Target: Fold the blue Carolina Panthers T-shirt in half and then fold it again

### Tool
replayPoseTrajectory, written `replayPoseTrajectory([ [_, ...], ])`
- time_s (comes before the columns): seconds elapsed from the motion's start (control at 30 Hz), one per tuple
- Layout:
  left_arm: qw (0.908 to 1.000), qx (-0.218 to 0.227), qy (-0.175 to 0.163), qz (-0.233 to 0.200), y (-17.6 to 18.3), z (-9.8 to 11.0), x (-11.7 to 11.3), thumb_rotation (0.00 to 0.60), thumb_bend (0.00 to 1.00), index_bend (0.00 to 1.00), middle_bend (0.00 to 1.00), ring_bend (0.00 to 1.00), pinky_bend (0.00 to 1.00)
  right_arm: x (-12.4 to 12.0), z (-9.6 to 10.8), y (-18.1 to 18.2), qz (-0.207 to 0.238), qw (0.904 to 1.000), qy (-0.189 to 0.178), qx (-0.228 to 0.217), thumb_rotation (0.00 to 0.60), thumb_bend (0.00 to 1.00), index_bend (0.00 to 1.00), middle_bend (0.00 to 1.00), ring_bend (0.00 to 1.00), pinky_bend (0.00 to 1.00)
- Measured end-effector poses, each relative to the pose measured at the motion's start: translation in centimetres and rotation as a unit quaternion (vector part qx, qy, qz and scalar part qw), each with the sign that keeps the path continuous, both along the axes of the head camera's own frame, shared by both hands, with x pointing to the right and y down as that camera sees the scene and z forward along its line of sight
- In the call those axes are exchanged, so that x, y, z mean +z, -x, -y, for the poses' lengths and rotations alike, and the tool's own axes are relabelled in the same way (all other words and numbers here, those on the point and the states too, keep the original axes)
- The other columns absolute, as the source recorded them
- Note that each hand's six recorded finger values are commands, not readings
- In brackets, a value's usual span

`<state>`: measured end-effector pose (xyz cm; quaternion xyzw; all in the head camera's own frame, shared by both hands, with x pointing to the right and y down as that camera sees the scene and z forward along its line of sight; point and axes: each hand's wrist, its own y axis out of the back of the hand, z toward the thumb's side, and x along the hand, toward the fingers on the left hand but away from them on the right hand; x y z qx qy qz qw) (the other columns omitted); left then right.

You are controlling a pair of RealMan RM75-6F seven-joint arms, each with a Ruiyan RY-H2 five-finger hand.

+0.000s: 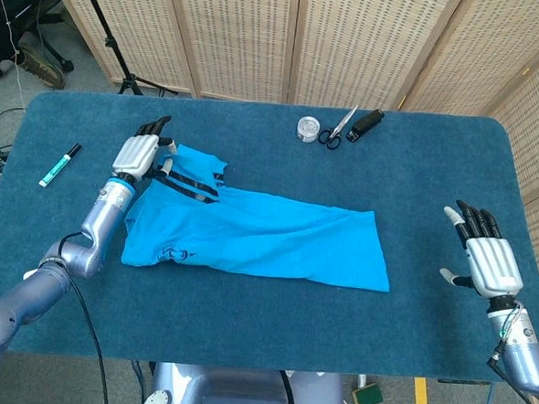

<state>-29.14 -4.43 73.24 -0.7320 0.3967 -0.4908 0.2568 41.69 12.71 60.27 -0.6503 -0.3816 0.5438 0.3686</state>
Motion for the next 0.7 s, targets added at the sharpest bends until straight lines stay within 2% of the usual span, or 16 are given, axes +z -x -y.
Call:
replayPoseTrajectory([
  [0.2, 0.9998, -0.014, 0.002, 0.013, 0.6, 0.7, 0.6, 0.600, 0.58, 0.74, 0.00, 0.00, 0.00, -0.1, 0.1, 0.0, 0.000, 1.0000, -0.003, 0.001, 0.600, 0.00, 0.00, 0.00, 0.00, 0.00],
  [0.4, 0.9996, -0.028, -0.005, 0.000, 0.6, 1.5, 0.5, 0.600, 0.58, 0.74, 0.00, 0.00, 0.00, 0.1, 0.2, 0.0, -0.003, 1.0000, -0.002, 0.000, 0.600, 0.00, 0.00, 0.00, 0.00, 0.00],
  [0.57, 0.9995, -0.025, -0.010, -0.015, -0.2, 2.1, 0.1, 0.600, 0.58, 0.74, 0.00, 0.00, 0.00, 0.2, 0.2, -0.2, -0.007, 1.0000, 0.000, 0.003, 0.600, 0.00, 0.00, 0.00, 0.00, 0.00],
  [0.7, 0.9997, -0.019, -0.014, -0.007, -0.5, 2.6, 0.1, 0.600, 0.57, 0.74, 0.00, 0.00, 0.00, 0.4, 0.3, -0.3, -0.009, 0.9999, 0.003, 0.005, 0.600, 0.00, 0.00, 0.00, 0.00, 0.00],
])
